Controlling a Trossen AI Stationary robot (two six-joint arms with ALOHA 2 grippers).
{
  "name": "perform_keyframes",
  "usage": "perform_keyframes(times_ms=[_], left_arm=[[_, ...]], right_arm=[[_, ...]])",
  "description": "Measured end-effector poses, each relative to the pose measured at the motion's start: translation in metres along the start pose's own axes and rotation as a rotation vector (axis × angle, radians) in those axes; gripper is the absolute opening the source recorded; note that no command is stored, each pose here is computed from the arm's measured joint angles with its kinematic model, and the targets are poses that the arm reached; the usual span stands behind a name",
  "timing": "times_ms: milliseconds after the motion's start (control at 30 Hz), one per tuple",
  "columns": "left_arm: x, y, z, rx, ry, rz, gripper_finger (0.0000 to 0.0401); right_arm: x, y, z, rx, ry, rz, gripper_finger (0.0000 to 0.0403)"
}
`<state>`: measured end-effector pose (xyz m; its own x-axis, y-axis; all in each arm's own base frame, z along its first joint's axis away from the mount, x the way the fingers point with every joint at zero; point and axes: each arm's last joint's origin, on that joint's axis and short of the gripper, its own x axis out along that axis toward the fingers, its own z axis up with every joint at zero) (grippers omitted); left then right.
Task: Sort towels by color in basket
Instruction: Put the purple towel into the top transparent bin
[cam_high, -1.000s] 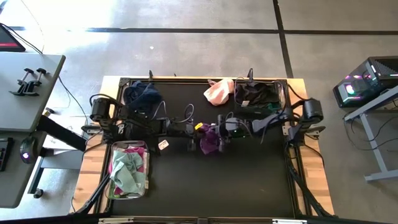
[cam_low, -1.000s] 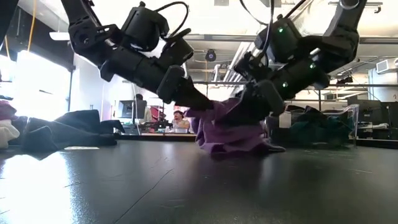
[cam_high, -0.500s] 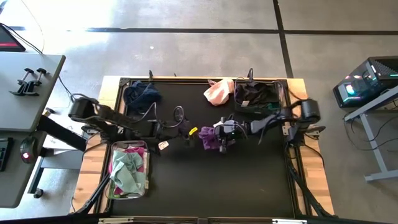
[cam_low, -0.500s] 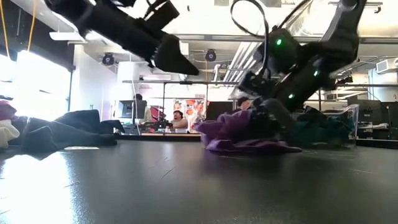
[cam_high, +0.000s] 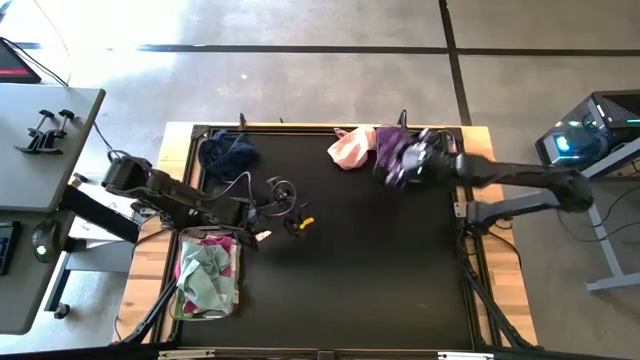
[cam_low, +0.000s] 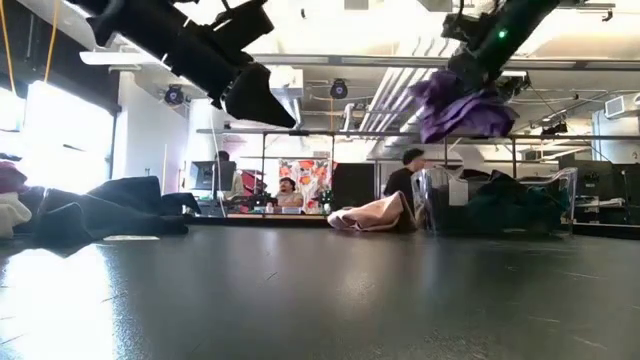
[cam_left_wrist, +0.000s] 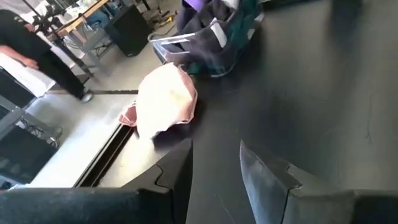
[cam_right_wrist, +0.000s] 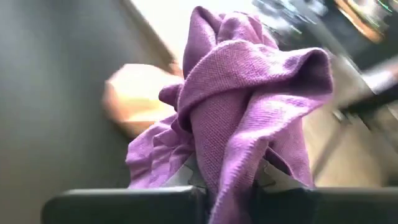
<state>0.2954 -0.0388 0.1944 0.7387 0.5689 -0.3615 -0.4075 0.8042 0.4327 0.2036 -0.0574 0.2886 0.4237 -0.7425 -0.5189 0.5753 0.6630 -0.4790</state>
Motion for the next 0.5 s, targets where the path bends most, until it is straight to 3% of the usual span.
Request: perform_keyframes(times_ms=[100,200,400,500], left_arm=[[0.003,-0.002,-0.002,0.001,0.01,0.002,0.0119],[0.004,-0.003,-0.004,0.01,0.019,0.001,0.0119],[0.004,-0.003,-0.005,0.006,0.016,0.001,0.0119],[0.004,-0.003,-0.005,0.005,0.015,0.001,0.0119]], right_arm=[[0.006,-0.034,-0.004,0.128,0.051,-0.16,0.0024],[0.024,-0.051,-0.018,0.176,0.15,-0.247,0.0024],[0.074,-0.045,-0.058,0.242,0.309,-0.111,0.0024],[0.095,-0.04,-0.077,0.274,0.381,-0.098,0.0032]])
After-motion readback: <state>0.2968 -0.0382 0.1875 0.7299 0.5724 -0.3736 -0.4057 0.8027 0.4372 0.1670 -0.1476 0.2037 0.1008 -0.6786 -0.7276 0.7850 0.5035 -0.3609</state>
